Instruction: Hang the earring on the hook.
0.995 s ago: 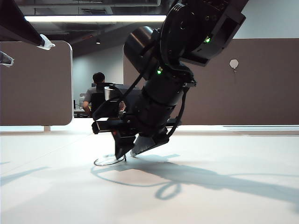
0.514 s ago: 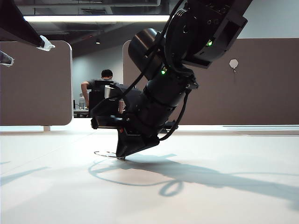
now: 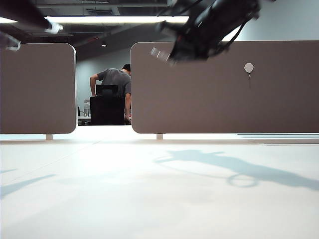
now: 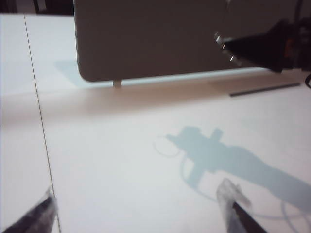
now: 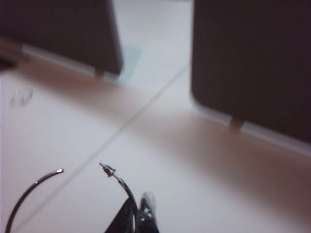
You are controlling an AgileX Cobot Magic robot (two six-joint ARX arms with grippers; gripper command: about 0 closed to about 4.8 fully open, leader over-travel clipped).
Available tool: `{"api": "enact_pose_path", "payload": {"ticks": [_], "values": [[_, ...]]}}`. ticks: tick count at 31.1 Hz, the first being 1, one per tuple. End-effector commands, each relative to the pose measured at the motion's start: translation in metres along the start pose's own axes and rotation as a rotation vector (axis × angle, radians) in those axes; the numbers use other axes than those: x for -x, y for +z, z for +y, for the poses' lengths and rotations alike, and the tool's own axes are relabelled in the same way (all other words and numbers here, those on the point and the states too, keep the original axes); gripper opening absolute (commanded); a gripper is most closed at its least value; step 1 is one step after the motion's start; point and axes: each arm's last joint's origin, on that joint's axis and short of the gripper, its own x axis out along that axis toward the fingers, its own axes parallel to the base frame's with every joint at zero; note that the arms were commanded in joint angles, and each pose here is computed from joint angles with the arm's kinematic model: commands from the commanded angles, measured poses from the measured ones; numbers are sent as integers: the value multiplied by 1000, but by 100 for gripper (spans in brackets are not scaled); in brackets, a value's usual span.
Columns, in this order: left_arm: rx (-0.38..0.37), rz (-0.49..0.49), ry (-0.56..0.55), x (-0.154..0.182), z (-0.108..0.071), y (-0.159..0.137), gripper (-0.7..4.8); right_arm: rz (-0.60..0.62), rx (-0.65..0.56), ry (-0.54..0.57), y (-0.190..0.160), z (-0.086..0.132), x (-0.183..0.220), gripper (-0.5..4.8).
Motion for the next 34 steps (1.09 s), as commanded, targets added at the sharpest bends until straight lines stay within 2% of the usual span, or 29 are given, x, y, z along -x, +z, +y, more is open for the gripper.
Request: {"api": "enact_pose_path", "payload": {"ticks": [1,4,6,9,12,15,17,21,26,29,34], "values": [[2,-69,-19,-12,2,7,479,-190,29,-37,35,-27,10,-6],[10,-40,-20,-30,6,12,479,-275,41,-134,56,-59,16,-6],[10,-21,-24,-43,7,17,479,-301,53,-243,64,-89,17,-6],[2,-43,-41,-67,7,31,479,-328,66,-351,68,-128,13,-6],[-8,-70,-74,-99,6,43,479,-360,75,-413,71,-163,5,-6],[-2,-40,-98,-135,7,47,479,-365,75,-463,69,-193,-7,-6],[1,-20,-120,-161,7,48,479,-376,72,-536,67,-212,-16,-6],[2,-9,-162,-199,9,51,479,-368,120,-645,63,-242,-33,-6],[0,-12,-158,-221,11,52,479,-359,162,-745,55,-273,-46,-6],[0,-11,-146,-222,12,51,479,-366,167,-750,47,-290,-52,-6],[0,-12,-140,-222,12,51,479,-326,174,-675,36,-310,-66,-6]]}}
